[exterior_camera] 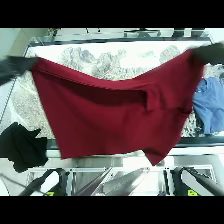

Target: Fold the shirts.

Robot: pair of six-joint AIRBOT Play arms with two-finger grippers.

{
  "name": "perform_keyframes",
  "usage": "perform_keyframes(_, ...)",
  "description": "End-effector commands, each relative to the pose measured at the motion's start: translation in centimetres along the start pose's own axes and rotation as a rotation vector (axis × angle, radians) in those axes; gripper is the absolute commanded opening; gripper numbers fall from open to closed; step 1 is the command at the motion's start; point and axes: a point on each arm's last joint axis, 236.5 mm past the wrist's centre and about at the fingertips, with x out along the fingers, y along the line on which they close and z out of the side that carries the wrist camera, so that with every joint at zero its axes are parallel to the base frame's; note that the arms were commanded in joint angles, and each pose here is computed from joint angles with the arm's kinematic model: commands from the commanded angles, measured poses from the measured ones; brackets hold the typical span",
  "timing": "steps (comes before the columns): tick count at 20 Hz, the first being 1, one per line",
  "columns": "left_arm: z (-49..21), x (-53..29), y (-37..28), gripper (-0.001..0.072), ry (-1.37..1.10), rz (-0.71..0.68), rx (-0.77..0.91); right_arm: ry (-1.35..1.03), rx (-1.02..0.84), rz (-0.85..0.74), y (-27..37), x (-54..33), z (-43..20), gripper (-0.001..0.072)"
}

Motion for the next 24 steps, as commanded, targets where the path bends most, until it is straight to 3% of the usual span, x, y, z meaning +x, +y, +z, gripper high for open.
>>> perform_keyframes(1,-8.3,8.2,11.7,0.0013,0.233,0.125,-0.113,0.203,0.196,-0.165,-11.5,8.4,-9.9,0.0017)
perform_keyframes(5,-12.5,14.4,20.8,0.0008,0.347,0.116,-0.26,0.282,0.322,-0.132,-18.8,15.2,-17.2,0.0016)
perform_keyframes(10,-11.5,18.0,27.0,0.0002,0.31,0.136,-0.302,0.195,0.391,-0.085,-23.8,19.2,-15.5,0.0016)
perform_keyframes(16,-8.8,18.4,29.5,0.0002,0.301,0.189,-0.265,0.099,0.339,-0.101,-26.0,18.2,-9.9,0.0016)
perform_keyframes(18,-9.6,17.9,30.7,0.0003,0.355,0.247,-0.261,0.105,0.35,-0.105,-26.8,17.3,-10.3,0.0016)
perform_keyframes(24,-13.9,17.5,29.9,0.0003,0.496,0.223,-0.294,0.283,0.329,0.023,-24.0,16.7,-14.4,0.0017)
